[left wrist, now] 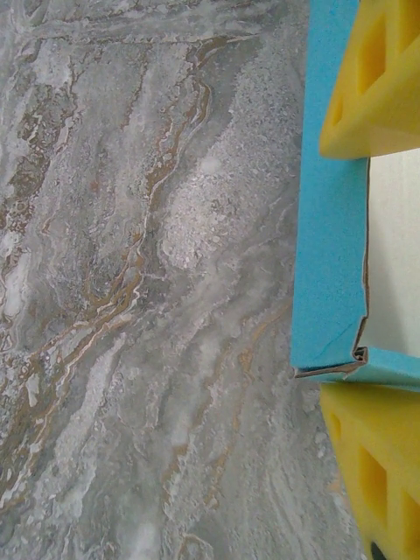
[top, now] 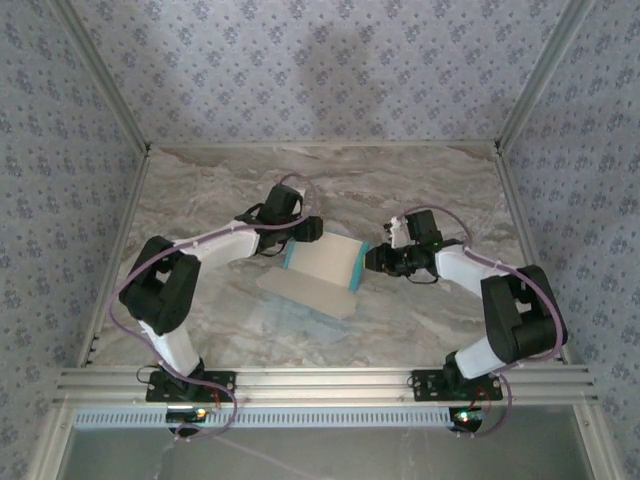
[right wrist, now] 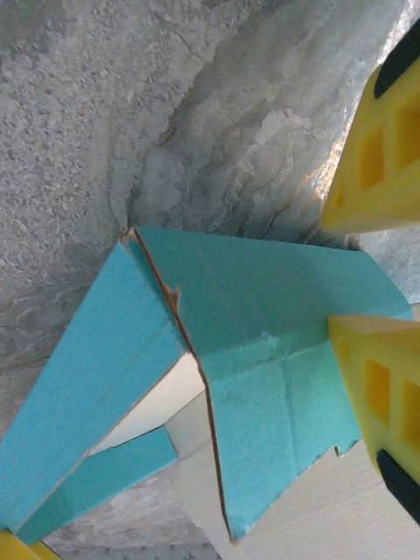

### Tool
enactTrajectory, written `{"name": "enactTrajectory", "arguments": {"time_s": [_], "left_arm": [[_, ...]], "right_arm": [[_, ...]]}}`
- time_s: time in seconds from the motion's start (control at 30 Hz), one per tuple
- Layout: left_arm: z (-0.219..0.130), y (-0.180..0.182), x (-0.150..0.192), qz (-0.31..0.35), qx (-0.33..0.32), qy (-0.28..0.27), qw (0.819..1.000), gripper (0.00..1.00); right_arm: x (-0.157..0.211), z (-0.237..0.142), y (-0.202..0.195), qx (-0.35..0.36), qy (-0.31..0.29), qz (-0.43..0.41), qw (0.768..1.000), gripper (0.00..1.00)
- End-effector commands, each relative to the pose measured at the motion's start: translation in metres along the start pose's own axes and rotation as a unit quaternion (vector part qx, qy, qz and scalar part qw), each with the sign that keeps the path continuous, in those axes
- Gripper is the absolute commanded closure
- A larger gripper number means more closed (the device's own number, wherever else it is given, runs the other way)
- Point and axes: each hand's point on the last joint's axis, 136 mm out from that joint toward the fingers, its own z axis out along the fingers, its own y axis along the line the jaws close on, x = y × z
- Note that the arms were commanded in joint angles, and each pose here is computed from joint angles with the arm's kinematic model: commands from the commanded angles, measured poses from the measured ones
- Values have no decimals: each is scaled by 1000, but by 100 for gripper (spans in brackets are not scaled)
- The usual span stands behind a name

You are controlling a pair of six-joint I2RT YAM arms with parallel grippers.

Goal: Fold the paper box

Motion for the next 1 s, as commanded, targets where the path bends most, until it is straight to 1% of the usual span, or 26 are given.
{"name": "enactTrajectory", "arguments": {"time_s": [0.0, 0.17, 0.27, 0.43, 0.63, 0.8, 0.97], "left_arm": [[5, -12, 3, -6, 24, 26, 999, 35], [11, -10, 4, -13, 22, 33, 999, 36], [12, -10, 4, -13, 21, 36, 999, 36], [14, -8, 5, -15, 20, 38, 999, 36], [19, -8, 10, -19, 20, 48, 998, 36], [29, -5, 19, -12, 15, 73, 997, 36], [39, -5, 23, -9, 12, 89, 996, 37]], "right_arm": [[-4, -2, 18, -39, 13, 25, 999, 69], [-4, -3, 27, -67, 9, 28, 997, 62], [-4, -3, 31, -79, 11, 40, 996, 61], [-6, -5, 34, -95, -2, 61, 994, 60], [-3, 6, 21, -94, 2, 145, 985, 64], [7, 11, 13, -79, 15, 215, 973, 69], [12, 10, 8, -72, 8, 244, 967, 73]]}}
